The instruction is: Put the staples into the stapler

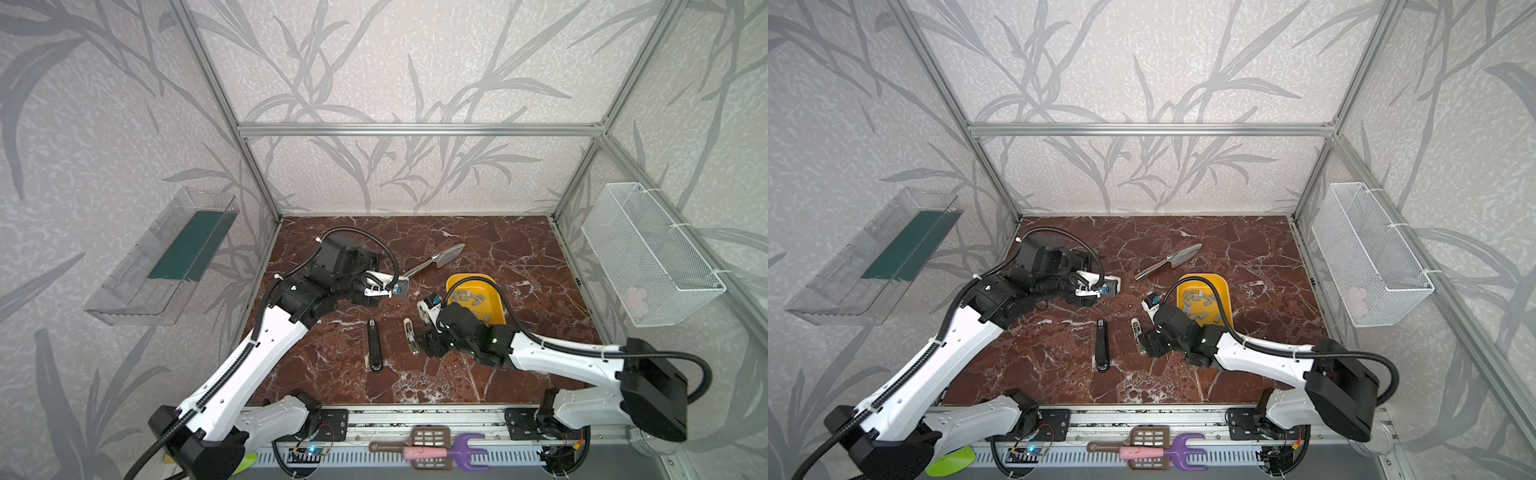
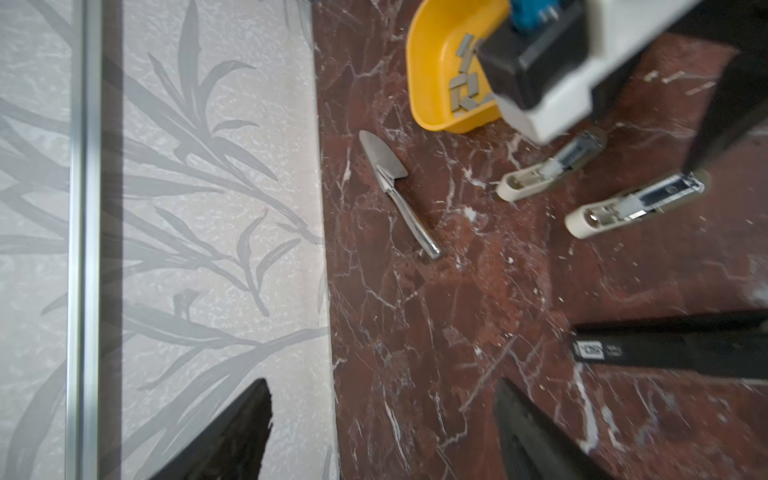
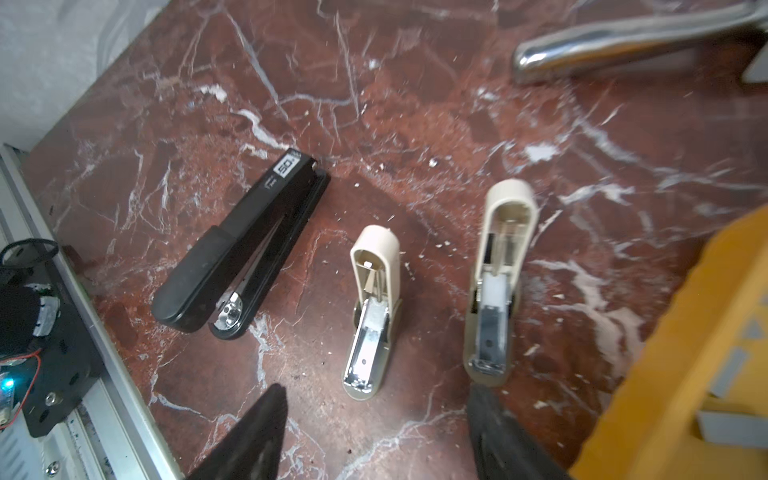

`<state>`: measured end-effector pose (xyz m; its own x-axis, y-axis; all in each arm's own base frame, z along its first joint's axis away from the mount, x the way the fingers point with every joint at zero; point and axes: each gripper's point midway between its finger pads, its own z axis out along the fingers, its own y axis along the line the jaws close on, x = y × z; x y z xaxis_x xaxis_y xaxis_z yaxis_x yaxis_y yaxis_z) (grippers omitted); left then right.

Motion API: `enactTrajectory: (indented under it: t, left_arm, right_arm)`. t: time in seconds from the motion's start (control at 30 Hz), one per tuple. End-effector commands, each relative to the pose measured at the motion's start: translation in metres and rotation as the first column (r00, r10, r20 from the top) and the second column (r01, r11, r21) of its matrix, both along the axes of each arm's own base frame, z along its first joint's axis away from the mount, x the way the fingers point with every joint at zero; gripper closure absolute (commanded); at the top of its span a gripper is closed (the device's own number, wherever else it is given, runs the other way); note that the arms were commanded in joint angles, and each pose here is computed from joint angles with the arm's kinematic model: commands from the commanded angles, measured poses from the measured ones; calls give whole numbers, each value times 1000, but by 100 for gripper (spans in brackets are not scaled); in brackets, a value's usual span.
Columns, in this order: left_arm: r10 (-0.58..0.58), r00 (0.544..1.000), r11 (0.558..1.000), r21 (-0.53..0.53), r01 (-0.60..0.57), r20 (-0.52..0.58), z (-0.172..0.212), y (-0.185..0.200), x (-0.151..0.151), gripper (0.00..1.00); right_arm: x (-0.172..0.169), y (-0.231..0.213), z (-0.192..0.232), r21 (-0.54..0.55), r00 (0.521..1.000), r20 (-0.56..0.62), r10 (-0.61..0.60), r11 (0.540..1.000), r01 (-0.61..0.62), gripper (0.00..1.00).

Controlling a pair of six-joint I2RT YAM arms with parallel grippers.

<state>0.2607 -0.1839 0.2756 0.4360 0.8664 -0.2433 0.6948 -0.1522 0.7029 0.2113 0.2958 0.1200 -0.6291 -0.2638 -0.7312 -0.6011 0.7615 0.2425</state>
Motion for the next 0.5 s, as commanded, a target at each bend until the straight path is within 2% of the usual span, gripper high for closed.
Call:
enactTrajectory:
  t: [0.0, 0.1, 0.13, 0.23, 0.3, 0.47]
  left_arm:
    - [-60, 976, 906, 400, 141, -208, -88, 46, -46, 18]
    - [-97, 971, 797, 567, 206, -217, -124, 62, -56, 24]
    - [-118, 967, 783, 578, 229, -225, -129, 61, -61, 25]
    - [-178, 958, 805, 527, 273, -225, -133, 43, -72, 25]
    - [-222, 950, 797, 521, 306, -218, -141, 36, -78, 26]
    - [-336, 915, 657, 640, 398, -225, -182, 44, -90, 34]
  right_arm:
    - [11, -22, 34, 61, 986, 147, -79, 996, 71, 25]
    - [10, -42, 57, 117, 963, 240, -124, 988, 98, 22]
    - [10, -48, 63, 133, 954, 265, -142, 985, 110, 22]
    - [8, -58, 76, 165, 937, 312, -156, 980, 108, 21]
    - [8, -61, 80, 168, 931, 327, -163, 979, 113, 21]
    - [8, -53, 74, 154, 939, 316, -135, 984, 89, 20]
